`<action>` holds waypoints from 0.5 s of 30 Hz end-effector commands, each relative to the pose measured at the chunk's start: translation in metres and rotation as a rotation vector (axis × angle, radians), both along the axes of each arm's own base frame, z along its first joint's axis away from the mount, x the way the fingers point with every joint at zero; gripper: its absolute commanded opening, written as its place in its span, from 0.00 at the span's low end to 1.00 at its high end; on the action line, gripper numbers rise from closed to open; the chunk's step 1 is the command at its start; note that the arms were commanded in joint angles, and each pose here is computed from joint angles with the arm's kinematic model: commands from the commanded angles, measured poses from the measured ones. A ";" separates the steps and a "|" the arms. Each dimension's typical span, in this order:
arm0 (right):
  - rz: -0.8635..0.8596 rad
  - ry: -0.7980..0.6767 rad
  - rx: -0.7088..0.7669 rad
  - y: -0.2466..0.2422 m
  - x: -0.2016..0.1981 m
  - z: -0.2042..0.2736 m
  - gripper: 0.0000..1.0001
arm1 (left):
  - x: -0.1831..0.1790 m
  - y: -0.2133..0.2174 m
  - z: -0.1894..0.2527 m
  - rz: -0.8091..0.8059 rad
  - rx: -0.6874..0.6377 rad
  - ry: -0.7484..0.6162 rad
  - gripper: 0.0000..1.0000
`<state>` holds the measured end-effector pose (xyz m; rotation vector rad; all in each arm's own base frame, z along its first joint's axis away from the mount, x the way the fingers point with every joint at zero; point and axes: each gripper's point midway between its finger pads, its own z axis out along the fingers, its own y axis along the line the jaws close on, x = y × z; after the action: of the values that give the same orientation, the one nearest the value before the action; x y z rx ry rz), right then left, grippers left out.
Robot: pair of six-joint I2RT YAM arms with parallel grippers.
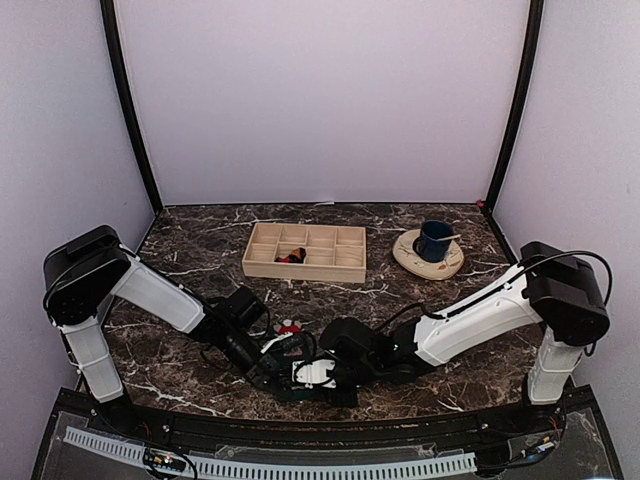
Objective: Roll the socks
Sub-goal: Roll the sock at the center of the board.
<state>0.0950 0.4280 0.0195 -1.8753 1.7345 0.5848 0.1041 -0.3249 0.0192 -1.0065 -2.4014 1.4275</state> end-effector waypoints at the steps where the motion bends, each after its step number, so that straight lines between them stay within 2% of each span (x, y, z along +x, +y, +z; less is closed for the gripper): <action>1: 0.031 0.029 -0.015 0.002 -0.009 -0.008 0.27 | -0.003 0.008 -0.009 0.004 0.045 0.021 0.09; 4: 0.036 0.031 -0.018 0.002 -0.010 -0.009 0.23 | -0.003 0.008 -0.009 0.004 0.044 0.022 0.09; 7: 0.043 0.042 -0.022 0.003 -0.010 -0.011 0.15 | -0.003 0.008 -0.009 0.007 0.047 0.022 0.10; 10: 0.046 0.057 -0.026 0.003 -0.010 -0.014 0.09 | 0.000 0.008 -0.010 0.017 0.061 0.012 0.16; 15: 0.026 0.076 -0.042 -0.001 -0.007 -0.019 0.05 | 0.005 0.012 -0.006 0.041 0.086 -0.016 0.25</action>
<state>0.0902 0.4342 0.0185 -1.8968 1.7244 0.6459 0.1036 -0.3242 0.0209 -0.9924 -2.3948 1.4296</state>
